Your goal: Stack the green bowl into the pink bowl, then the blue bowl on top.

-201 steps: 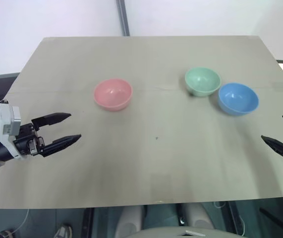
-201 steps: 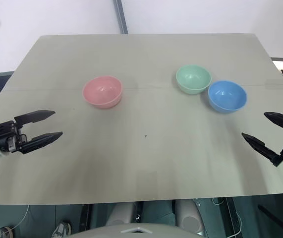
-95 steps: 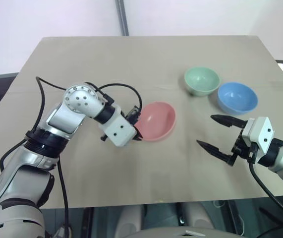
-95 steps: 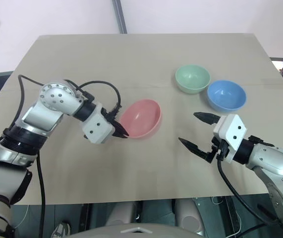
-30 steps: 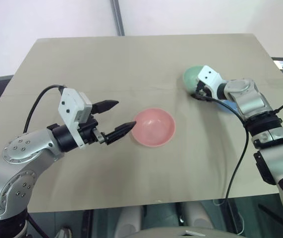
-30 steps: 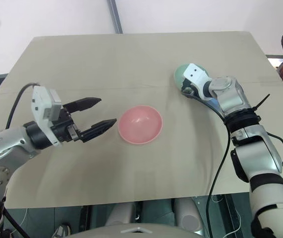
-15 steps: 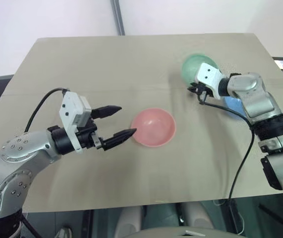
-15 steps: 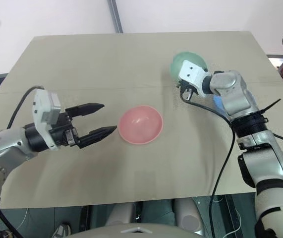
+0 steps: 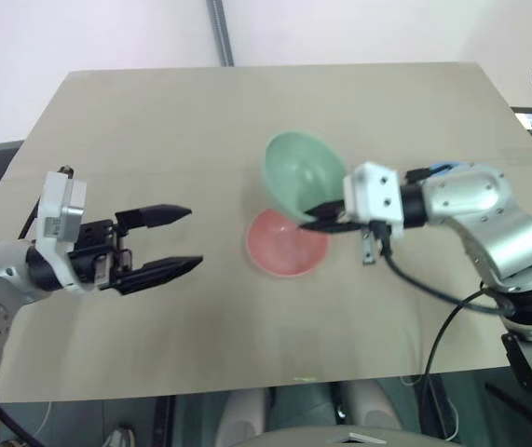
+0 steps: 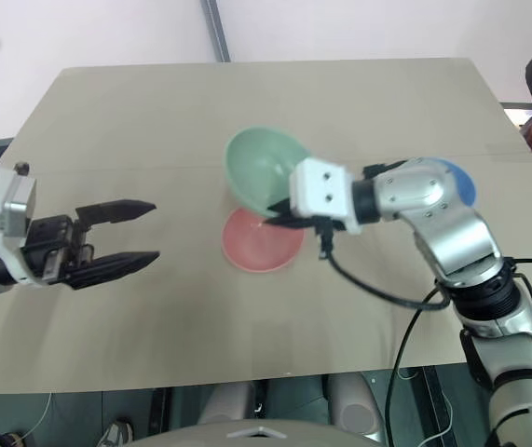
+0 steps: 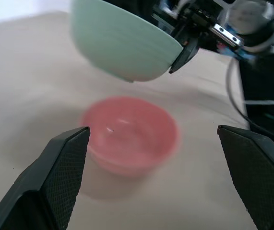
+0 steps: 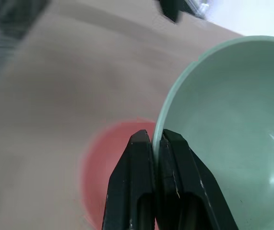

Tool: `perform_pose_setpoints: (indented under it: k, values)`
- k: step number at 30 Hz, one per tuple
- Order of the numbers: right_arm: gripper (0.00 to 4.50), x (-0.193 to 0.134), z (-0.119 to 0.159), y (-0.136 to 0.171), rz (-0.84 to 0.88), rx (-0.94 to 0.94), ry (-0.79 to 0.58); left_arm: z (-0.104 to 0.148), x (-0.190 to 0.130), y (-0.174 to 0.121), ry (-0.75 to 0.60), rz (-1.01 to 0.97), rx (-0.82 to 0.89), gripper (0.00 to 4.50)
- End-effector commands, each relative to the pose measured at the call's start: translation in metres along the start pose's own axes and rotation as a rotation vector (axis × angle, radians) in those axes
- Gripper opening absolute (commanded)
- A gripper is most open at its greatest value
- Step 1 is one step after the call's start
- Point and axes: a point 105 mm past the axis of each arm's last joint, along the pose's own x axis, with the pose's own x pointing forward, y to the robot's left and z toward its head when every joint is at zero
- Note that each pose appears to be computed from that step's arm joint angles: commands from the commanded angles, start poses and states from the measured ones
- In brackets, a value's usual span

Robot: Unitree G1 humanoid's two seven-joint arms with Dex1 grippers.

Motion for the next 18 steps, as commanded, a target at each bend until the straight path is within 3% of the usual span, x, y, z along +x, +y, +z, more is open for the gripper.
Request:
perform_pose_setpoints:
  k: [1, 14, 18]
  values:
    - [0.07, 0.000, 0.007, 0.000, 0.017, -0.079, -0.005, 0.009, -0.011, -0.007, 0.020, -0.058, 0.063, 4.50]
    - [0.07, 0.008, -0.005, 0.007, 0.139, -0.080, 0.041, 0.010, -0.033, -0.008, 0.065, -0.041, 0.141, 4.50]
    - [1.75, 0.010, -0.003, 0.014, 0.170, -0.074, 0.031, 0.010, -0.026, -0.007, 0.047, -0.038, 0.160, 4.50]
